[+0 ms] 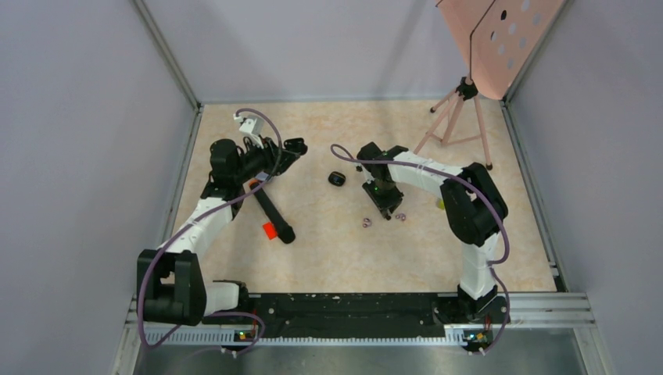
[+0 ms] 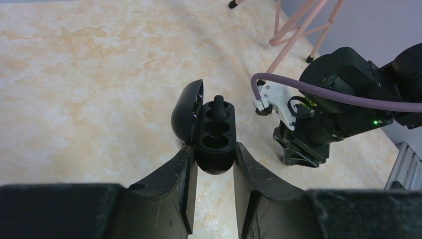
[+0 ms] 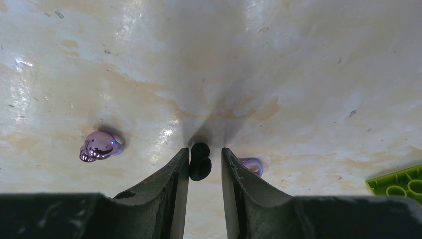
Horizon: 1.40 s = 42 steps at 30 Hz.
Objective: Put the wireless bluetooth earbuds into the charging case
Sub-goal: Pick up the earbud from the center of the board.
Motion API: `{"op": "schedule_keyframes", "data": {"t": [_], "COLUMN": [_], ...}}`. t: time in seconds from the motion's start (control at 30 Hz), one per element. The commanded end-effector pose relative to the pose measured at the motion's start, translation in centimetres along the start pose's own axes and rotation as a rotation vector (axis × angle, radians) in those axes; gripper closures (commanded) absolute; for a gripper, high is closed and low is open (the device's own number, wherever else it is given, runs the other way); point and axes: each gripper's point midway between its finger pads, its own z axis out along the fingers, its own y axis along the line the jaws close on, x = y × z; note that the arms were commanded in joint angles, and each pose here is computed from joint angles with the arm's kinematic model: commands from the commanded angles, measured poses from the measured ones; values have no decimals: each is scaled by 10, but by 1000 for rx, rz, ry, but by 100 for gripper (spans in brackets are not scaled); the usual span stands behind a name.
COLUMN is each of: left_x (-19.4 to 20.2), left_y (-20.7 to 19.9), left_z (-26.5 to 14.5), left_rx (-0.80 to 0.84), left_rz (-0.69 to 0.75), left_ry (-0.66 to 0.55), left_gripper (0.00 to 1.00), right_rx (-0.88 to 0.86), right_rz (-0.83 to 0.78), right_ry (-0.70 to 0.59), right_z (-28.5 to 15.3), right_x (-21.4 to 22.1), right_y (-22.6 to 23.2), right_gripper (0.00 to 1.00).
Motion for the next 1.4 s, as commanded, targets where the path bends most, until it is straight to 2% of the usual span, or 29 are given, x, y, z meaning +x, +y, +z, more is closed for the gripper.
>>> {"op": "schedule_keyframes", "data": {"t": [0.0,0.1,0.23,0.3,0.6,0.73,1.0,1.37], "left_x": [-21,-21,-20,-21,-18,-17,-17,-15], "left_y": [-7,-6,-7,-8,-7,-7,-6,-6], "left_z": [1,2,2,2,1,1,2,4], "left_rx": [29,29,35,37,36,36,36,44], "left_rz": [39,36,34,36,31,29,28,21], "left_ry": [-55,-55,-54,-56,-51,-50,-49,-40], "left_gripper": [100,100,100,100,100,100,100,100], "right_rx": [35,32,11,12,3,-15,-27,-18], "right_rz": [1,0,0,-1,3,6,16,10], "right_ry": [-80,-82,-69,-71,-74,-67,-72,-57], "right_z": [-20,-21,-17,-18,-23,-26,-28,-27], "right_x": [-20,-20,-16,-17,-15,-11,-11,-4], "right_y": [-11,-11,-7,-7,-6,-3,-1,-3], "right_gripper": [68,67,79,81,82,73,73,78]}}
